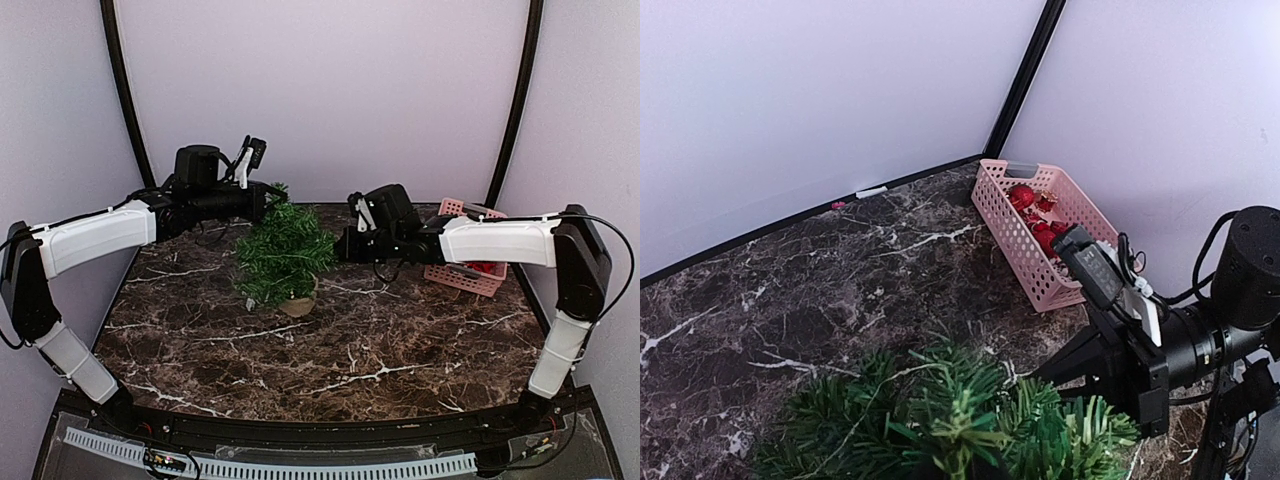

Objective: Decorate the small christmas tree
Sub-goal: Wrap the light string in the gap of the branches.

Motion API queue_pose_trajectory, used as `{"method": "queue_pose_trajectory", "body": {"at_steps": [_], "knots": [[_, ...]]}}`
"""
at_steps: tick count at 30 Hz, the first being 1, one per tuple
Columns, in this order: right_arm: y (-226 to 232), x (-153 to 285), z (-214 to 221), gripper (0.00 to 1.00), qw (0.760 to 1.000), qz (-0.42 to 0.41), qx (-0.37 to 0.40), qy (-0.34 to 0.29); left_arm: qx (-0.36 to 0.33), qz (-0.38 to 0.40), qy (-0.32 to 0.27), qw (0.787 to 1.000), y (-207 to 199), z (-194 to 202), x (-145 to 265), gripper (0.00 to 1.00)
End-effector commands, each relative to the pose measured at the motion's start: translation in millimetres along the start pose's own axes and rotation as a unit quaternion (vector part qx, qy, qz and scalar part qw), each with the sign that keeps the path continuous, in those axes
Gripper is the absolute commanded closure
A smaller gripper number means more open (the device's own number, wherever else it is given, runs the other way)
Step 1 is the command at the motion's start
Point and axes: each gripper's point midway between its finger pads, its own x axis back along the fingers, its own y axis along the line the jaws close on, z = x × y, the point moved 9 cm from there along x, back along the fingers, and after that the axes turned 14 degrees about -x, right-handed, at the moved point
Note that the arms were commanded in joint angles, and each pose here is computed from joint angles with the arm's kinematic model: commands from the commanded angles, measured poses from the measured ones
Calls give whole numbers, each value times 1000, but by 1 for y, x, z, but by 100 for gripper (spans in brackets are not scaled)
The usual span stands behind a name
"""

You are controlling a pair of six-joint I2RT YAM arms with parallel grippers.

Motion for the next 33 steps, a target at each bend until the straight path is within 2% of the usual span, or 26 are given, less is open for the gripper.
{"method": "queue_pose_trajectory", "body": {"at_steps": [1,10,15,23,25,27,29,33], "knots": [[21,9,-4,100,998,-51,11,-22,-12,2,-11,1000,-1,-3,5,100],[29,27,-4,100,995,-88,-17,-47,-9,5,-12,1000,-2,-2,6,100],[22,11,2,100,994,-91,-46,-39,-9,10,-11,1000,-3,0,5,100],[14,-2,9,100,996,-75,-44,-30,-11,8,-9,1000,-2,1,5,100],[13,-4,10,100,996,-71,-43,-26,-10,8,-8,1000,-2,1,5,96],[14,-2,9,100,996,-72,-40,-25,-10,6,-9,1000,-2,1,6,87],[17,3,8,92,996,-77,-38,-28,-12,4,-11,1000,-2,-1,7,75],[20,19,3,76,995,-78,-33,-46,-17,-3,-13,1000,-2,-4,11,64]]}}
